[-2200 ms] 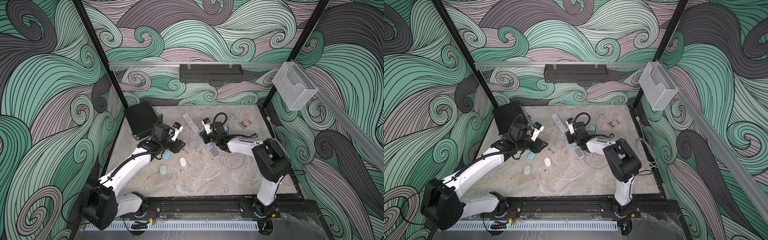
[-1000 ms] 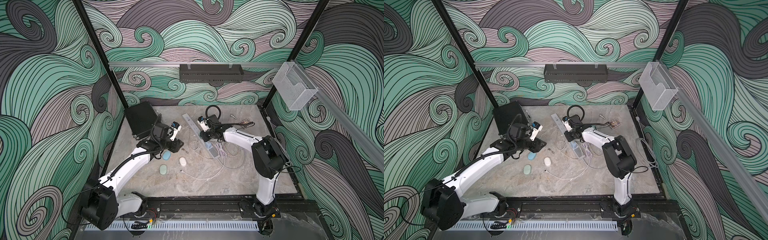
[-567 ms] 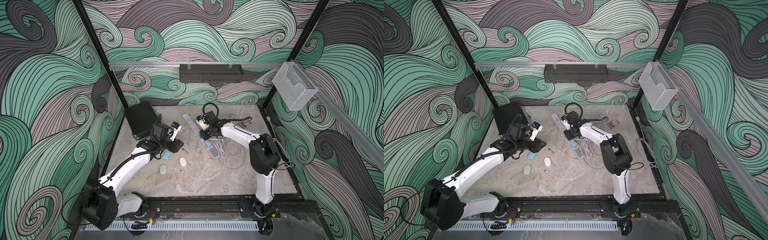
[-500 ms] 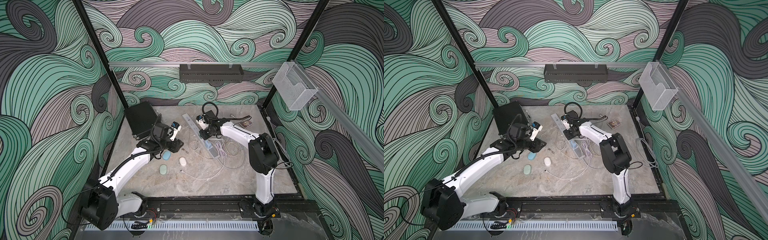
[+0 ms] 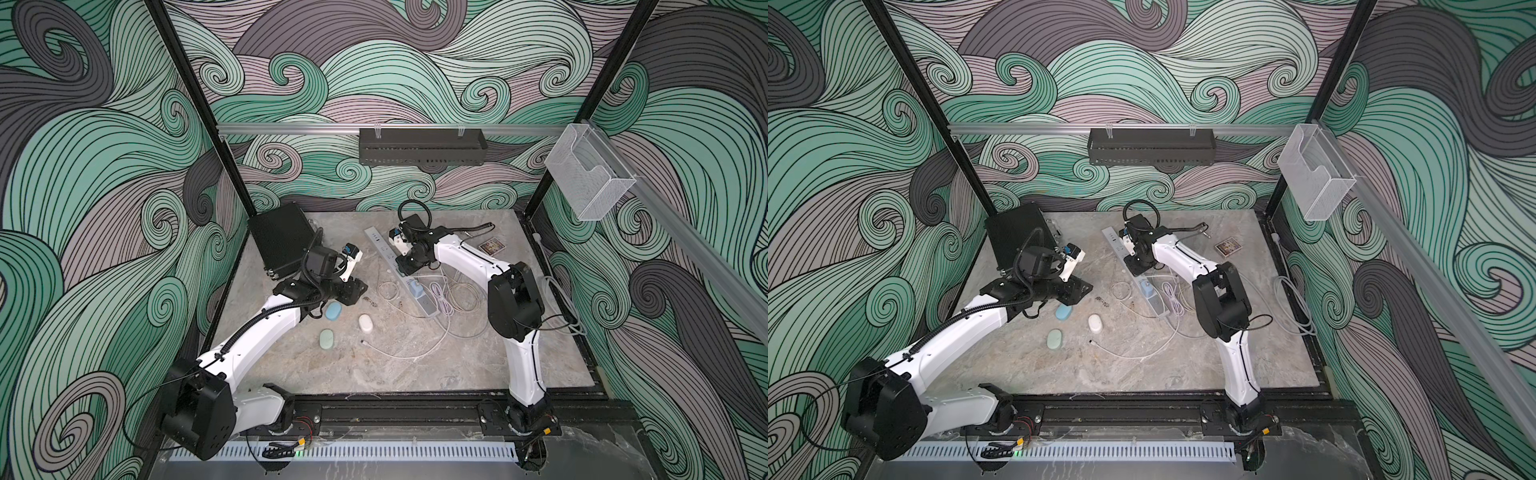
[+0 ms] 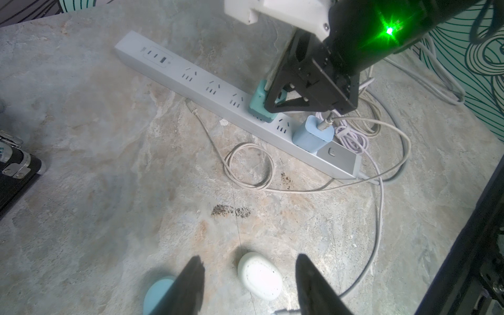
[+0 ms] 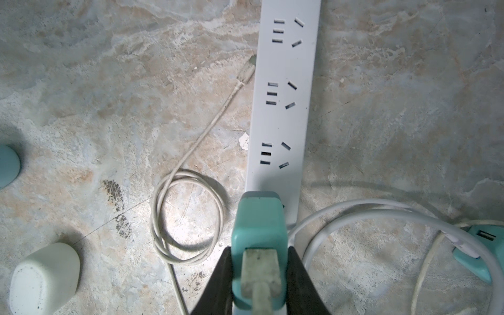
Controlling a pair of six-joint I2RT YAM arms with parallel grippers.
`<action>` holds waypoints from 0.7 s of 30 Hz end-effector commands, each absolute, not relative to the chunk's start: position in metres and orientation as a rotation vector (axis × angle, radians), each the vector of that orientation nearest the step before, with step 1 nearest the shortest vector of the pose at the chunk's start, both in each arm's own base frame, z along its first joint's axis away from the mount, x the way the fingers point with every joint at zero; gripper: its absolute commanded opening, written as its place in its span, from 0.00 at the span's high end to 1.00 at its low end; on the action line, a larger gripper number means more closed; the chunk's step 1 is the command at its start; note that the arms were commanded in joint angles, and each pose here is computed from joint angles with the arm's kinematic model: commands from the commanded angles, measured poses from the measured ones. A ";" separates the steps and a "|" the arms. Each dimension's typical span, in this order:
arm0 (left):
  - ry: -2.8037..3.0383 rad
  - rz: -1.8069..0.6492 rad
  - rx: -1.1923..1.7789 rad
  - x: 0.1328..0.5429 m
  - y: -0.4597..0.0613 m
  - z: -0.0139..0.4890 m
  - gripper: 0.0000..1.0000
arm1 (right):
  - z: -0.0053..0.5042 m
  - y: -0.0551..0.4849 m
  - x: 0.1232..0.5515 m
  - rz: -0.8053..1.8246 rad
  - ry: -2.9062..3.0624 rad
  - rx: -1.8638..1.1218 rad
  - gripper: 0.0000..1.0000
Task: Charge the bluetooth headset
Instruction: Insert the plug into the socket.
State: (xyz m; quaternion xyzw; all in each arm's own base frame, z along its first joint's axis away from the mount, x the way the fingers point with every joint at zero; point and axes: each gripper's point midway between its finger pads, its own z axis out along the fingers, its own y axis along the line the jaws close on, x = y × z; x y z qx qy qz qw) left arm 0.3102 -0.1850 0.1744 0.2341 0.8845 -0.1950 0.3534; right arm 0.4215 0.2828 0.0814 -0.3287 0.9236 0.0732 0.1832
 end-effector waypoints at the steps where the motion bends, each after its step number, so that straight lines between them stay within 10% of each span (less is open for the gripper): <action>1: 2.274 -0.483 0.601 0.317 -0.183 0.186 0.46 | 0.023 0.263 0.386 0.115 2.823 -1.026 1.00; 21: 2.288 -0.468 0.605 0.317 -0.181 0.182 0.46 | -0.024 0.265 0.347 0.058 2.932 -1.096 1.00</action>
